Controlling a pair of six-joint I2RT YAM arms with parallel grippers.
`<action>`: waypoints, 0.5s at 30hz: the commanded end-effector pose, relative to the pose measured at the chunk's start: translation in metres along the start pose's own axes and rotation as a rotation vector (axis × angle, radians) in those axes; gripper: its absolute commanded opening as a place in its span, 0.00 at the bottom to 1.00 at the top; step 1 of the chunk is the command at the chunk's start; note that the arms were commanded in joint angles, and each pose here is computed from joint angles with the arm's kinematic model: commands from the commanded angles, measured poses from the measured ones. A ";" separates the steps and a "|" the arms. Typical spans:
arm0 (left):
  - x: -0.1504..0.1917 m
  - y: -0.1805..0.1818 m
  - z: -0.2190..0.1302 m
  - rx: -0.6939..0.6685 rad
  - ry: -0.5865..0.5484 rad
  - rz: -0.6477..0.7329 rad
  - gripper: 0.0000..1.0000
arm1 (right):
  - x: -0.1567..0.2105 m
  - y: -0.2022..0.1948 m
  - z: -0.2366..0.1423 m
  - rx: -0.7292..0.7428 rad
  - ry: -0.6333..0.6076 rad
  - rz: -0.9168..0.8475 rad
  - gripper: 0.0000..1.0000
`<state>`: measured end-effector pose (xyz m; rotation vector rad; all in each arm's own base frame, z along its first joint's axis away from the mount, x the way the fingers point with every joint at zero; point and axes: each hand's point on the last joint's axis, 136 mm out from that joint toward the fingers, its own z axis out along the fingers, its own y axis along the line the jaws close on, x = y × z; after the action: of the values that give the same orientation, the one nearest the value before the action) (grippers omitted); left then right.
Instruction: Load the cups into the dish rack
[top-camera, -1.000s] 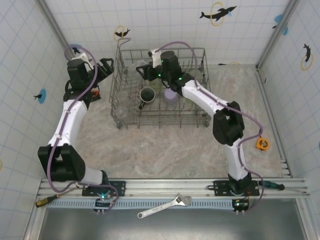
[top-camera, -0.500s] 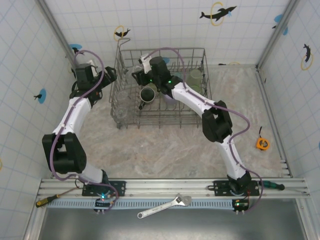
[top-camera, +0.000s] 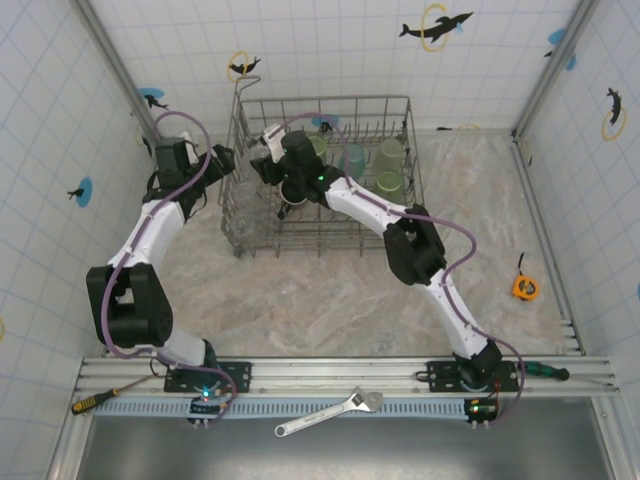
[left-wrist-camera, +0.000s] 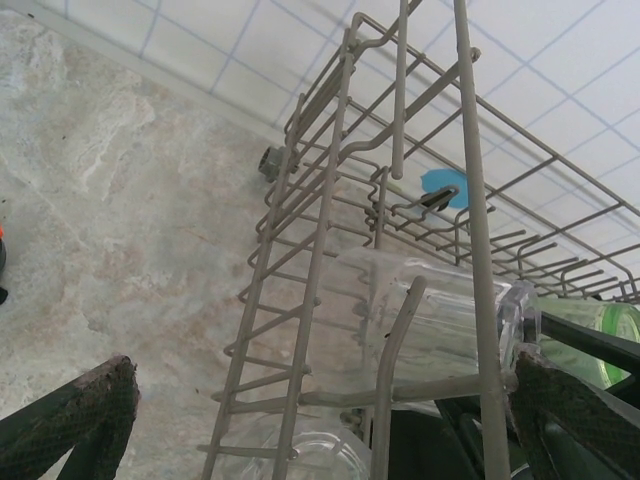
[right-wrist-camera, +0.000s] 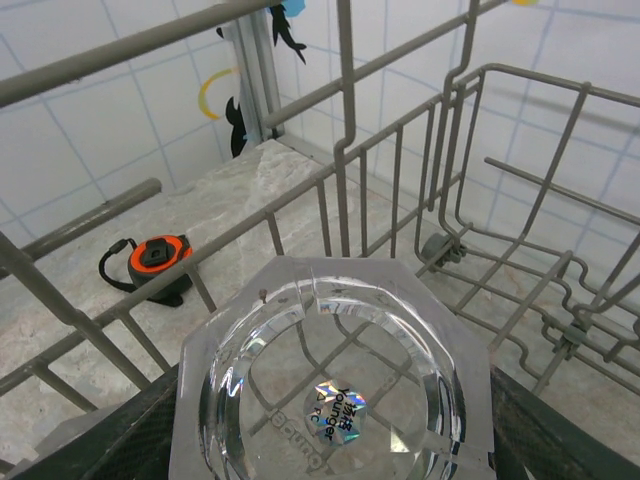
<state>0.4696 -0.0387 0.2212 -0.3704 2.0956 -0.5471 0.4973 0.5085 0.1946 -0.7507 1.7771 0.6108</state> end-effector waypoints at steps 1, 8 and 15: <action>0.011 0.004 0.002 0.003 0.028 0.018 0.97 | -0.045 0.009 -0.001 -0.003 -0.150 -0.046 0.28; 0.015 0.003 0.002 0.018 0.040 0.012 0.97 | -0.030 0.009 0.005 0.041 -0.108 -0.050 0.26; 0.013 0.003 0.000 0.009 0.034 0.020 0.97 | -0.014 0.004 0.007 0.081 -0.045 -0.066 0.26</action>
<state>0.4705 -0.0394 0.2219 -0.3615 2.0837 -0.5584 0.4969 0.5150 0.1887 -0.7536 1.7633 0.5356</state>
